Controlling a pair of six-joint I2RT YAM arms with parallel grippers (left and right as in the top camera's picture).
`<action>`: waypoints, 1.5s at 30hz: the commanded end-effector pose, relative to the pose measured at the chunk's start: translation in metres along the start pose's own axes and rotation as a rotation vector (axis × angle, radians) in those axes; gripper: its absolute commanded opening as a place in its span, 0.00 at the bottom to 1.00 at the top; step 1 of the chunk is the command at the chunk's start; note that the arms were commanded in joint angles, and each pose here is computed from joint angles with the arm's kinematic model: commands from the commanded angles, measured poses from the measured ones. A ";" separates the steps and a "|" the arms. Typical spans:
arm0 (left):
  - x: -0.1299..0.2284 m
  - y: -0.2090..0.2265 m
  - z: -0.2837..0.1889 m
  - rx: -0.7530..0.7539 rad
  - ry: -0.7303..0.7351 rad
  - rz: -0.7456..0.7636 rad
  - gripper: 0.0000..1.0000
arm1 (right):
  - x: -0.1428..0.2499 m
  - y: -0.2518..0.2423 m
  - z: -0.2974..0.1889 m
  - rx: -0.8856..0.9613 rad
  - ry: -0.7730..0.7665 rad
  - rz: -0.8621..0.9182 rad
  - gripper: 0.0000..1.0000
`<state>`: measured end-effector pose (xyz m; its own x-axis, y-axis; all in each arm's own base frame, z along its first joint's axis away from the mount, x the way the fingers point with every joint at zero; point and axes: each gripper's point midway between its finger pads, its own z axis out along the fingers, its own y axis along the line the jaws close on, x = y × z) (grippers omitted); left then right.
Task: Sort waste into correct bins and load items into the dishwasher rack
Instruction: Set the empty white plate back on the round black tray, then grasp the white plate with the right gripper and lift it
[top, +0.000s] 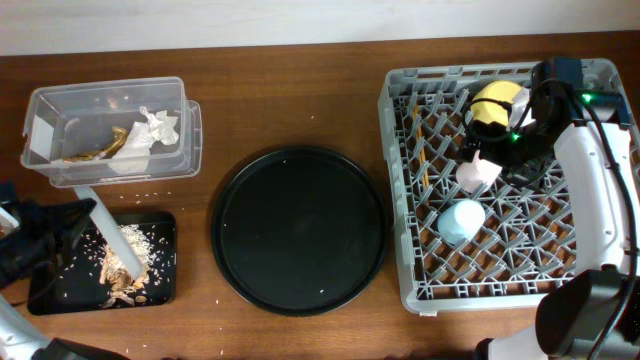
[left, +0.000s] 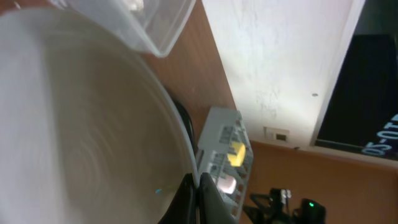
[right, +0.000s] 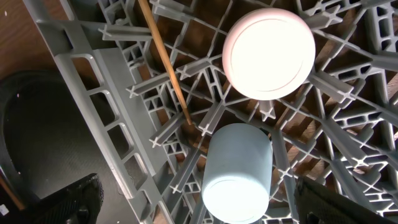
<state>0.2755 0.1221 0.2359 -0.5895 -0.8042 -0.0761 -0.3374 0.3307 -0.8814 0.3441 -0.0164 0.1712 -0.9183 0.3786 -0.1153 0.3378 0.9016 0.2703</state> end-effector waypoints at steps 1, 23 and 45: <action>0.024 -0.014 -0.005 0.043 0.055 -0.043 0.01 | -0.003 0.000 -0.012 0.004 -0.040 -0.008 0.99; 0.278 -0.032 0.266 -0.561 0.394 0.857 0.01 | -0.003 0.000 -0.012 0.004 -0.040 -0.008 0.99; 0.045 -0.023 0.014 -1.112 -0.201 0.437 0.99 | -0.003 0.000 -0.012 0.004 -0.040 -0.008 0.99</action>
<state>0.2778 0.0474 0.2449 -0.7456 -0.5147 -0.4232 -0.5915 0.8037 0.0648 0.3439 -0.0164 0.1723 -0.9179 0.3789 -0.1182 0.3373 0.9016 0.2709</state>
